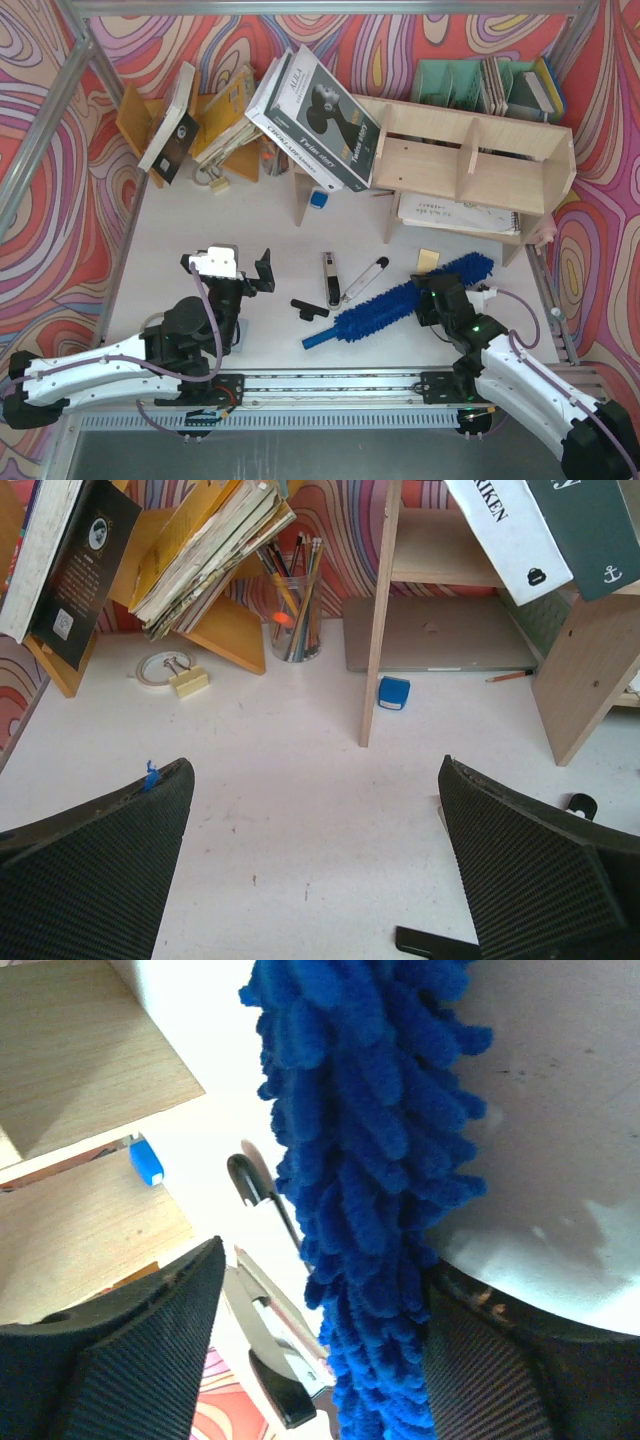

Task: Dust the bookshelf with a duster

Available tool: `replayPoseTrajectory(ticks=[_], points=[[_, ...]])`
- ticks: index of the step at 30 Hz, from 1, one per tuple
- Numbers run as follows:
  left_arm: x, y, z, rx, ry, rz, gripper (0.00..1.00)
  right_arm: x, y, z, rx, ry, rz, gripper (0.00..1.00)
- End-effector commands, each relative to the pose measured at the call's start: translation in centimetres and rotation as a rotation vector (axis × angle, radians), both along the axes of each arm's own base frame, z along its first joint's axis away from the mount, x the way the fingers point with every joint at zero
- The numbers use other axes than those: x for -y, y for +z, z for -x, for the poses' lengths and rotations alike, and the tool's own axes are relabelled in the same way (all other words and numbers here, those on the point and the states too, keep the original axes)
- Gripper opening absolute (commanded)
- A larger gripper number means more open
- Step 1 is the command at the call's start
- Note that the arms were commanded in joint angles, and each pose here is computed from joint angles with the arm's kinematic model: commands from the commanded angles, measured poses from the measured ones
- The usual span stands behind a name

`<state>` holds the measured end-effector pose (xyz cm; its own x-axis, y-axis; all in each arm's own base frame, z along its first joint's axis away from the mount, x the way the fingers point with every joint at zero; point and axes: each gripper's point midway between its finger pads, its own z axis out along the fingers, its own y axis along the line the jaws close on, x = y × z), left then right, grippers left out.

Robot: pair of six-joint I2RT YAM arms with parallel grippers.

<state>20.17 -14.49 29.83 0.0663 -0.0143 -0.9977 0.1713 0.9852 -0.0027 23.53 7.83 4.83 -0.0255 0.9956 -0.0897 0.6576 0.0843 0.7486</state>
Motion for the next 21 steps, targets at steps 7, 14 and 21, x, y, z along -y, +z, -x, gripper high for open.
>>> replayPoseTrajectory(ticks=[7, 14, 21], points=[[-0.5, -0.1, -0.7, -0.015, 0.062, -0.001, 0.98, 1.9, 3.9, 0.0, 0.028, -0.037, 0.098, 0.90], [-1.7, -0.8, -2.4, -0.090, 0.175, 0.036, 0.98, 3.5, 6.4, 0.9, 0.057, -0.030, 0.201, 0.99], [-4.9, -3.4, -5.7, -0.225, 0.360, 0.128, 0.98, 4.6, 10.3, -0.1, 0.161, 0.075, 0.441, 0.99]])
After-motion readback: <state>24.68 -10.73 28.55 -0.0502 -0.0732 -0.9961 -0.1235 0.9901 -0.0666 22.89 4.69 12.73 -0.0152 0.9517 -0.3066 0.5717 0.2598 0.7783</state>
